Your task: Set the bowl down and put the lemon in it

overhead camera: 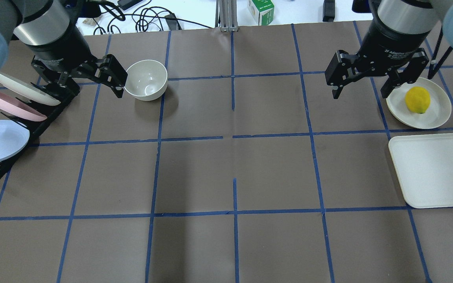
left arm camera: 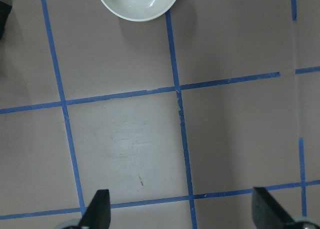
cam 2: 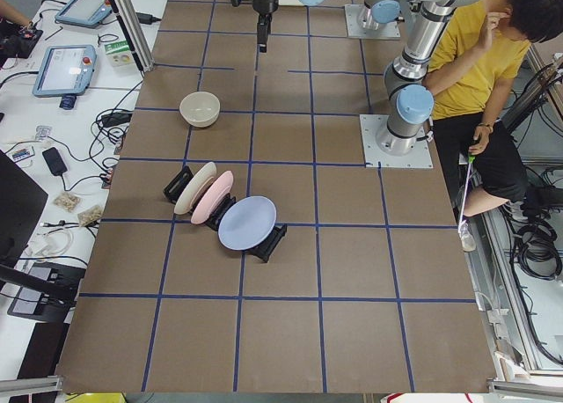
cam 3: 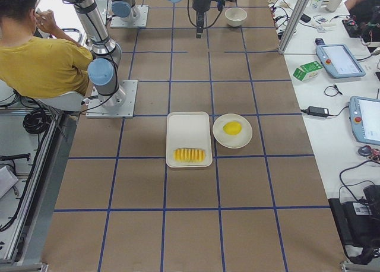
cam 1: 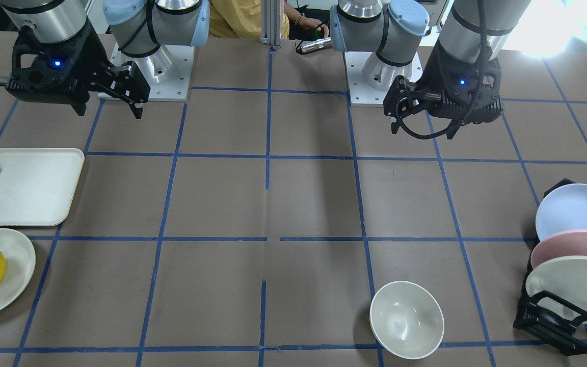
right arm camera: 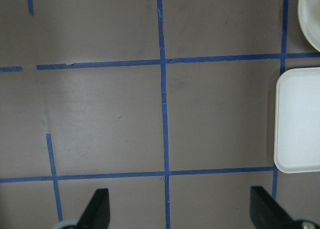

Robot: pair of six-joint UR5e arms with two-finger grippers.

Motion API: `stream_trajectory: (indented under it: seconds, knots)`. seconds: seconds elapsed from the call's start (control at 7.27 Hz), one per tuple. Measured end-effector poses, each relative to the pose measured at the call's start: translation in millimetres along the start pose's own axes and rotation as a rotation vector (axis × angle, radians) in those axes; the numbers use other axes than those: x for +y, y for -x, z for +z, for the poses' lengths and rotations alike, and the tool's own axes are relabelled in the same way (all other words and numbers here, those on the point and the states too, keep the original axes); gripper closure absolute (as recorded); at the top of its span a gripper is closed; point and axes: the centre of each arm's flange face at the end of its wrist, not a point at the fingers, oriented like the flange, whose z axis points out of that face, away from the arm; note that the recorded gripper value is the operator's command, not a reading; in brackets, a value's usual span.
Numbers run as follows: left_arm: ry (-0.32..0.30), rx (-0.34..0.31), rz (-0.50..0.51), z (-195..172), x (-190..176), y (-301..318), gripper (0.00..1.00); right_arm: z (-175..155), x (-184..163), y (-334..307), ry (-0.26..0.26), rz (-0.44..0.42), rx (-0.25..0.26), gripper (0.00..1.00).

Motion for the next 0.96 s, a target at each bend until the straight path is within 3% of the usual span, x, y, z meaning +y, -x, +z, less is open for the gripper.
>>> stream_trajectory:
  seconds: [0.69, 0.96]
  knots:
    - [0.006, 0.002, 0.0, 5, -6, 3, 0.0, 1, -1, -1, 0.001, -0.005, 0.007, 0.0]
    - [0.032, 0.004, -0.008, 46, -44, 12, 0.0, 12, -9, -4, 0.014, -0.009, 0.018, 0.0]
